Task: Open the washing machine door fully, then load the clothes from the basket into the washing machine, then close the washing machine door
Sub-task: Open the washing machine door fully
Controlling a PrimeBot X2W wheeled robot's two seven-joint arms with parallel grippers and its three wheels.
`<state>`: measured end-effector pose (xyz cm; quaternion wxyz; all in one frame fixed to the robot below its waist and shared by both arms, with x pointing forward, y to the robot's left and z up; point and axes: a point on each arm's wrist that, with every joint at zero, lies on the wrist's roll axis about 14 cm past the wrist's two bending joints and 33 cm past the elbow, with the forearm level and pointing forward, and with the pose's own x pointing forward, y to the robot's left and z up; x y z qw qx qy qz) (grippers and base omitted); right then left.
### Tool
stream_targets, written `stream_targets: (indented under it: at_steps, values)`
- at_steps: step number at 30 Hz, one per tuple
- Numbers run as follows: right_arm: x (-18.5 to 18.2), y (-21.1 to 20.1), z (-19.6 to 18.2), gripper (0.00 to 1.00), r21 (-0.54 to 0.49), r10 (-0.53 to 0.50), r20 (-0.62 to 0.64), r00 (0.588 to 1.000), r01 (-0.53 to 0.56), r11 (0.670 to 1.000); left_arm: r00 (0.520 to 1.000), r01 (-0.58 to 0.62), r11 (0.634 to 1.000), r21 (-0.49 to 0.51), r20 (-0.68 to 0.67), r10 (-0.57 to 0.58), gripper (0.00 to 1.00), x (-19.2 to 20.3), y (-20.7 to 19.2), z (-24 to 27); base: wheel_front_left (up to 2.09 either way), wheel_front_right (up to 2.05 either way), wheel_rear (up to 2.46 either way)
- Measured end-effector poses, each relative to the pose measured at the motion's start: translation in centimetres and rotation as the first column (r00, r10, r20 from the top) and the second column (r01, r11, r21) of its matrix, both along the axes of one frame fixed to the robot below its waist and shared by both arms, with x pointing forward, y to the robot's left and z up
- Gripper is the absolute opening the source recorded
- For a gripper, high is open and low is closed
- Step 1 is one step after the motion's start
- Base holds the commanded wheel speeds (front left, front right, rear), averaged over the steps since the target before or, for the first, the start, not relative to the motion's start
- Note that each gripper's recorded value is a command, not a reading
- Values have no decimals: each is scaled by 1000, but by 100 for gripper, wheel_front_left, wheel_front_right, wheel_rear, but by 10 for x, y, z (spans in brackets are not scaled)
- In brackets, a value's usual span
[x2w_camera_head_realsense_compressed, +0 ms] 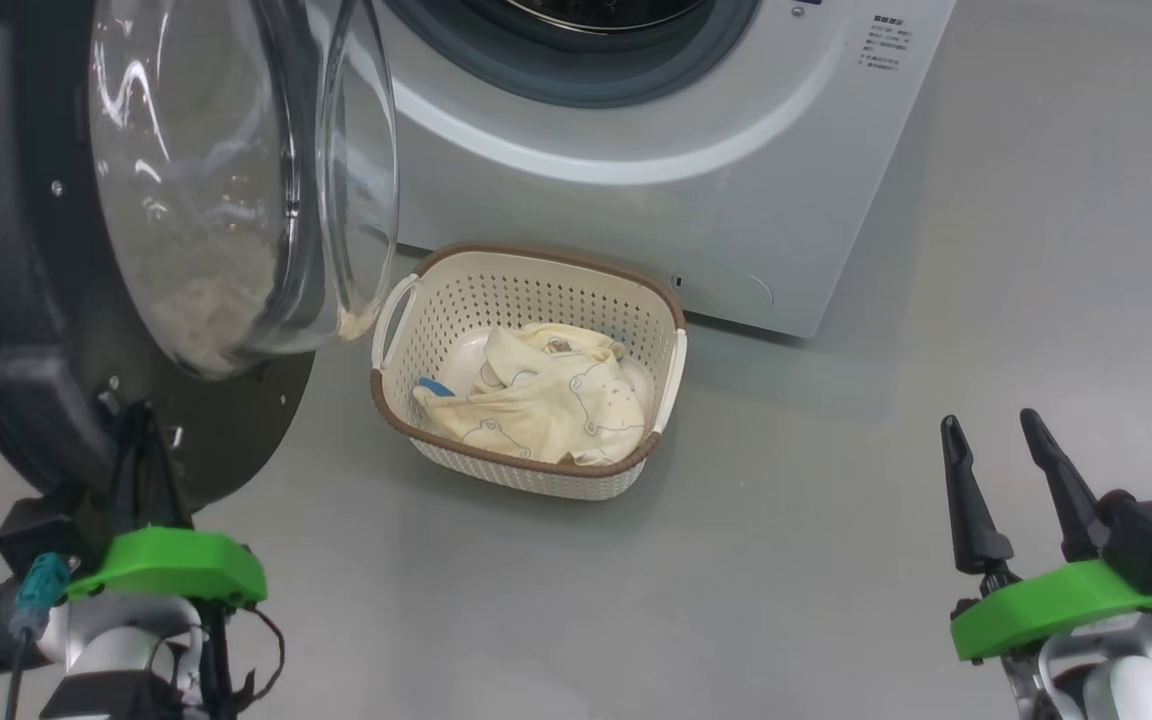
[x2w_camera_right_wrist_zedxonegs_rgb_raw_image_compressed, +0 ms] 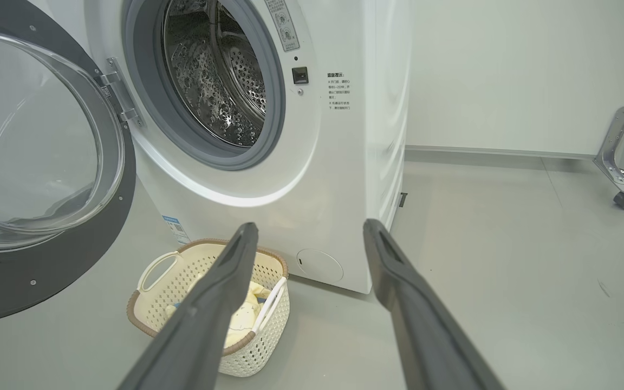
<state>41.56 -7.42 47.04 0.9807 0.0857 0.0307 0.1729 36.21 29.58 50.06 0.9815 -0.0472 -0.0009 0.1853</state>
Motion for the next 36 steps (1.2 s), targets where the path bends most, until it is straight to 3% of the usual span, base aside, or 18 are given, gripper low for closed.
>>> stream_targets:
  at_steps: [25,36]
  values:
    - [1,-2,1,100,-1,-3,-11,1000,3,1000,976,-215,976,38,-38,216,0,14,80,3,0,0,0]
    - [4,-4,-2,100,-1,-11,-20,1000,11,1000,964,-244,961,127,-72,254,0,32,105,10,0,0,0]
